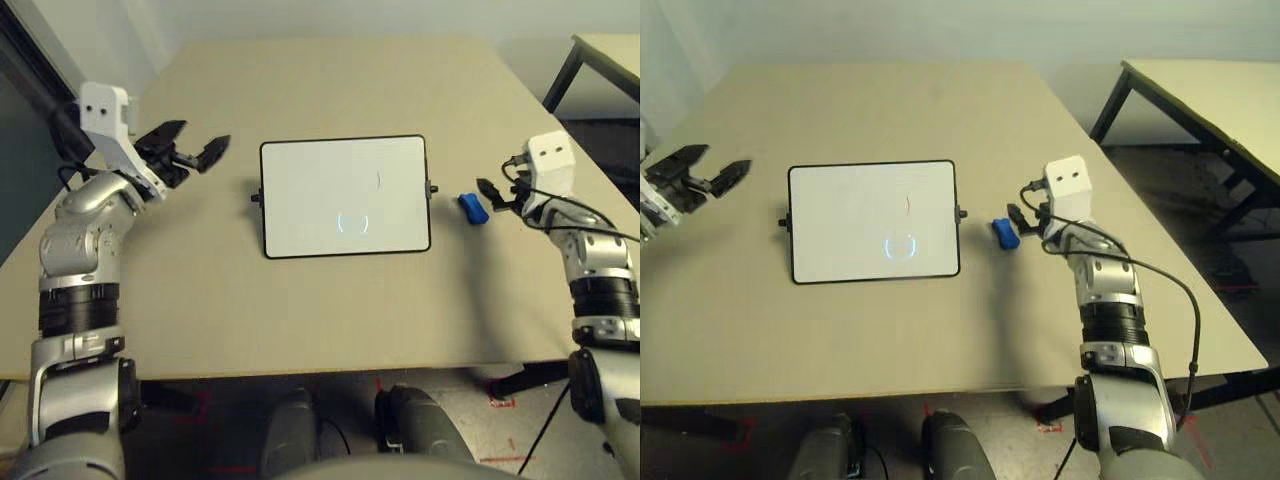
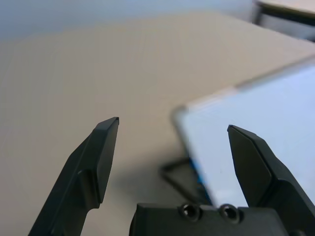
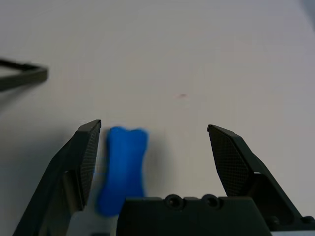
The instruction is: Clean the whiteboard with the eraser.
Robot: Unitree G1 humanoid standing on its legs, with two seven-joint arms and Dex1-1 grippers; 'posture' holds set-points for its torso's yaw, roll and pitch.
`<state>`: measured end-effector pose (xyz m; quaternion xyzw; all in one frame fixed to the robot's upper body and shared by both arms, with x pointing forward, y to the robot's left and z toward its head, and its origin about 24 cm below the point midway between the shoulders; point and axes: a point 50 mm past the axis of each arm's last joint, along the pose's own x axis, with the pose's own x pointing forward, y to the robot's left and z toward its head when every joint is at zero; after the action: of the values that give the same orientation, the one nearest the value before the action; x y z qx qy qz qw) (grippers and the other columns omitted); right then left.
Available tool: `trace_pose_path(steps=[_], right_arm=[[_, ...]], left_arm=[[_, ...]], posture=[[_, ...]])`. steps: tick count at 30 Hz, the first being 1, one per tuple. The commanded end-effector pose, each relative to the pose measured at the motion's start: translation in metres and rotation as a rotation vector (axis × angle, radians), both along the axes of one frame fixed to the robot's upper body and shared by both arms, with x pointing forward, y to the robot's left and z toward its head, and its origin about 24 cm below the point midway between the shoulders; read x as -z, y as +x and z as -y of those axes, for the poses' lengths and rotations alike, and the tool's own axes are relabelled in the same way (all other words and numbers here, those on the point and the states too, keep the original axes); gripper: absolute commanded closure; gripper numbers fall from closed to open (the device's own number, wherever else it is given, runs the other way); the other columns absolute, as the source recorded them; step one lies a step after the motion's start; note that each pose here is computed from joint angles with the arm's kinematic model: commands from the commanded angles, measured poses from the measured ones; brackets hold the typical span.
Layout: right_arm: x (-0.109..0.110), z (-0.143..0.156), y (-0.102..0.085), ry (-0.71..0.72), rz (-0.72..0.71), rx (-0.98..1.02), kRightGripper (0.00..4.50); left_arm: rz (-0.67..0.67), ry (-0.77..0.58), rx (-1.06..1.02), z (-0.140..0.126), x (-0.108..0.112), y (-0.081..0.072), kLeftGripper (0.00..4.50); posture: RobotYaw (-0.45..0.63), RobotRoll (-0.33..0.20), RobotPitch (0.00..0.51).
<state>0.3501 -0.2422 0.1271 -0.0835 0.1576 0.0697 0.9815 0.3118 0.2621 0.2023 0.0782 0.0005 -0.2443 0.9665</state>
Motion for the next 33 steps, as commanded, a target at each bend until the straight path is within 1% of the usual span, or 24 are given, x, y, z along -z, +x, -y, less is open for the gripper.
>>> trace_pose_path(steps=[1, 5, 12, 23, 26, 33], right_arm=[[0.007, -0.008, -0.003, -0.009, -0.053, -0.001, 0.02], [0.011, -0.013, -0.002, -0.006, -0.074, -0.005, 0.02], [0.018, -0.013, -0.001, -0.009, -0.103, 0.002, 0.02], [0.028, -0.014, 0.000, 0.002, -0.136, 0.010, 0.02], [0.030, -0.013, 0.001, 0.006, -0.141, 0.016, 0.55], [0.029, -0.016, 0.002, 0.015, -0.136, 0.014, 2.58]], left_arm=[[-0.046, -0.018, 0.090, 0.021, 0.007, -0.001, 0.00], [-0.070, -0.041, 0.130, 0.035, 0.012, 0.002, 0.00], [-0.080, -0.062, 0.166, 0.048, 0.016, 0.007, 0.00], [-0.113, -0.064, 0.186, 0.053, 0.024, 0.004, 0.00], [-0.115, -0.063, 0.185, 0.053, 0.024, 0.004, 0.00], [-0.118, -0.064, 0.178, 0.051, 0.025, 0.004, 0.00]], posture=[[-0.06, 0.000, 0.050], [-0.06, 0.000, 0.054], [-0.06, 0.000, 0.066], [-0.04, 0.000, 0.080], [-0.04, 0.000, 0.080], [-0.04, 0.000, 0.075]])
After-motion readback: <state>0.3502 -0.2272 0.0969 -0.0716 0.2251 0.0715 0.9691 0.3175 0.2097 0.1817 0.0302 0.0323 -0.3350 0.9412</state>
